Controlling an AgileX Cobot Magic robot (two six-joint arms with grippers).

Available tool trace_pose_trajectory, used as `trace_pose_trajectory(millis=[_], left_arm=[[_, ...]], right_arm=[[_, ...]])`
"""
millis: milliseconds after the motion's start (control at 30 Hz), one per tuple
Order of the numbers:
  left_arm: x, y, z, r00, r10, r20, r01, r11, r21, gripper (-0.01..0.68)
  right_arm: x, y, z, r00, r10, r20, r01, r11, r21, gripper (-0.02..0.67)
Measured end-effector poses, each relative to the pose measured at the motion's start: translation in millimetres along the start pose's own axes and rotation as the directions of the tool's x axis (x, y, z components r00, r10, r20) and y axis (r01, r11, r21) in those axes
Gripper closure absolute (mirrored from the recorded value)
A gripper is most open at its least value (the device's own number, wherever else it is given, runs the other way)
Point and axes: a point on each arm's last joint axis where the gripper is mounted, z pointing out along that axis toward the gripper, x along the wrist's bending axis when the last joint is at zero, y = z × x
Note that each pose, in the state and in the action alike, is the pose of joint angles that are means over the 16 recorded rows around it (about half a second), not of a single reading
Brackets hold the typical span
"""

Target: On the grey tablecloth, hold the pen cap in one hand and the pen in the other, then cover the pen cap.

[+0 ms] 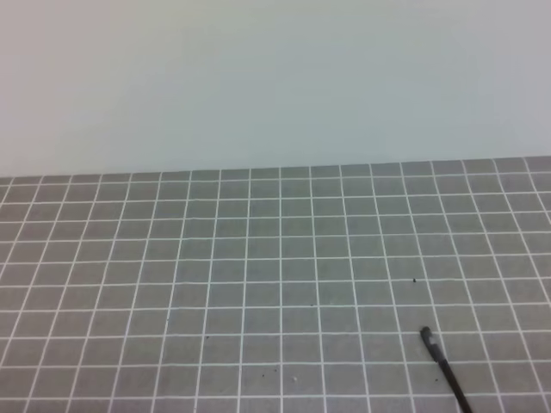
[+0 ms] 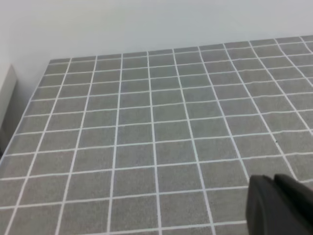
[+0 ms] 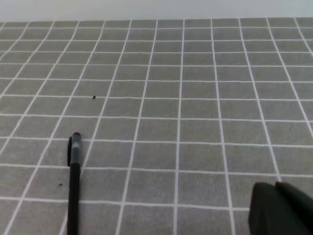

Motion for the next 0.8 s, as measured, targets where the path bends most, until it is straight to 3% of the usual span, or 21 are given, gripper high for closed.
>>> trace_pose_trajectory(millis=[800], left_arm=[[0.0, 0.1, -0.1, 1.000, 0.000, 0.000, 0.000, 1.000, -0.002, 0.673]], right_arm=[[0.0, -1.2, -0.8, 1.000, 0.024, 0.001, -0.024, 1.000, 0.011, 0.641]])
